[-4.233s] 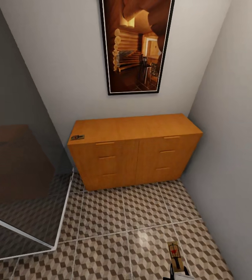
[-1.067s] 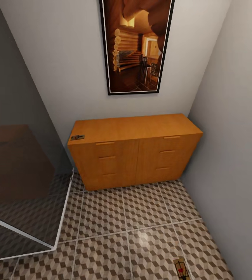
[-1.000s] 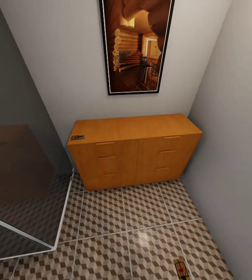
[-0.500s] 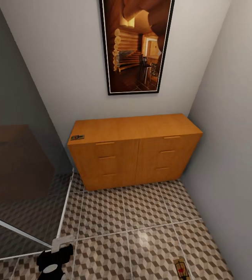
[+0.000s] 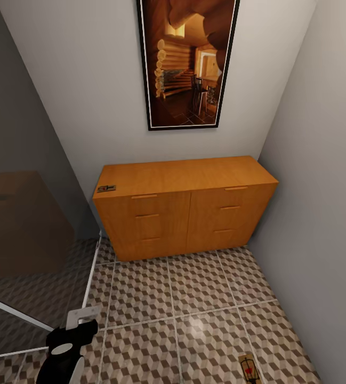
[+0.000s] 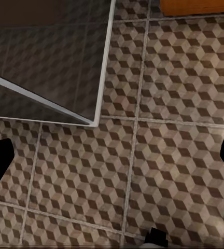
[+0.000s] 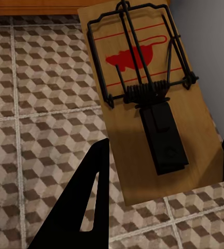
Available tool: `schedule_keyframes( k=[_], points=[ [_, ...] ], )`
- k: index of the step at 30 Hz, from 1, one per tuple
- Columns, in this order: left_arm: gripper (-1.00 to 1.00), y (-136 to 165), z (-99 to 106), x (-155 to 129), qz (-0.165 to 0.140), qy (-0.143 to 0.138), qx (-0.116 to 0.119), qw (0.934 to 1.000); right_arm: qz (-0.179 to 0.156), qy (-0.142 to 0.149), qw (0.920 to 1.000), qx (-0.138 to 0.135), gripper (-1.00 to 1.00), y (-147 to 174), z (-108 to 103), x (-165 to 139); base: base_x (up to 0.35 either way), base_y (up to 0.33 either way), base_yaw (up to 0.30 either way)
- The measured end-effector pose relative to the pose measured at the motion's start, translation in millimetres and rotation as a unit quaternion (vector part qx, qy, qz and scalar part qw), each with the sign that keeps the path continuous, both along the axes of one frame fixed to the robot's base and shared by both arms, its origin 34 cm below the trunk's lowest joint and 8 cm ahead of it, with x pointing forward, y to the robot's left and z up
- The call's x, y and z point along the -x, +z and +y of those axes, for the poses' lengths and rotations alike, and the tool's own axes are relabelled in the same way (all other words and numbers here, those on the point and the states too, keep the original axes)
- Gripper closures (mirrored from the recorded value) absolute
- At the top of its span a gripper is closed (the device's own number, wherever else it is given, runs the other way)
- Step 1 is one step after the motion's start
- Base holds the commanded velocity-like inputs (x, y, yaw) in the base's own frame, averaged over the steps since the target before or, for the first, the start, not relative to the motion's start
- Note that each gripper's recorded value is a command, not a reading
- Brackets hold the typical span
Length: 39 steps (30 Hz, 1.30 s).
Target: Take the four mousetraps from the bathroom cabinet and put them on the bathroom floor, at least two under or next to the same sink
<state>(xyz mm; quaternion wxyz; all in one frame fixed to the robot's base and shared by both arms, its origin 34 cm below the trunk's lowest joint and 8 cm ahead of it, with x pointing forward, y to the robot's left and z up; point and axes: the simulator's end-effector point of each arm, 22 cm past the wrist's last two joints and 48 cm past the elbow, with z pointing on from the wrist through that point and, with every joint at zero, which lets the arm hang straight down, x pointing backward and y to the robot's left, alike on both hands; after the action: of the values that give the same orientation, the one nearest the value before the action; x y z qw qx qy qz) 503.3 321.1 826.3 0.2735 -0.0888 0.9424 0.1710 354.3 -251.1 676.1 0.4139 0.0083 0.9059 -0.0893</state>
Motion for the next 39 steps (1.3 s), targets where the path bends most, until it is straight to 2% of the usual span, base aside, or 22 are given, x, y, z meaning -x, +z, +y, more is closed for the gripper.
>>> schedule_keyframes(
  k=[3,7,14,19,22,26,31,39],
  points=[
    [-1.00,-0.9,-0.5,2.2,0.018,-0.002,0.001,0.9998,0.000,0.000,1.0000,0.000,1.00,-0.1,0.0,0.1,0.000,0.000,0.000],
    [-1.00,3.7,-0.8,-8.1,0.021,-0.003,0.002,0.9998,0.000,0.000,1.0000,0.000,1.00,-0.1,0.1,0.1,0.000,0.000,0.000],
    [-1.00,22.0,-1.7,-44.5,0.012,-0.006,0.003,0.9999,0.005,0.001,1.0000,0.001,1.00,-1.7,0.0,1.4,0.000,0.000,0.000],
    [-1.00,45.6,-6.5,-84.5,0.021,-0.015,0.011,0.9996,0.023,0.004,0.9997,0.002,1.00,-7.3,1.4,6.1,0.000,0.000,0.000],
    [-1.00,67.3,-10.2,-116.5,-0.002,-0.021,0.018,0.9996,0.027,0.005,0.9996,0.002,1.00,-8.6,1.7,7.2,0.000,0.000,0.000],
    [-1.00,107.6,-13.5,-168.7,-0.047,-0.027,0.023,0.9983,0.029,0.005,0.9996,0.002,1.00,-9.2,1.9,7.7,0.000,0.000,0.000],
    [-1.00,171.1,-15.5,-239.5,-0.108,-0.031,0.023,0.9934,0.030,0.005,0.9995,0.002,1.00,-9.4,1.9,7.8,0.000,0.000,0.000],
    [-1.00,242.6,-10.7,-323.0,-0.146,-0.035,0.015,0.9885,0.030,0.005,0.9995,0.003,1.00,-9.5,1.7,8.0,0.000,0.000,0.000]
  ],
)
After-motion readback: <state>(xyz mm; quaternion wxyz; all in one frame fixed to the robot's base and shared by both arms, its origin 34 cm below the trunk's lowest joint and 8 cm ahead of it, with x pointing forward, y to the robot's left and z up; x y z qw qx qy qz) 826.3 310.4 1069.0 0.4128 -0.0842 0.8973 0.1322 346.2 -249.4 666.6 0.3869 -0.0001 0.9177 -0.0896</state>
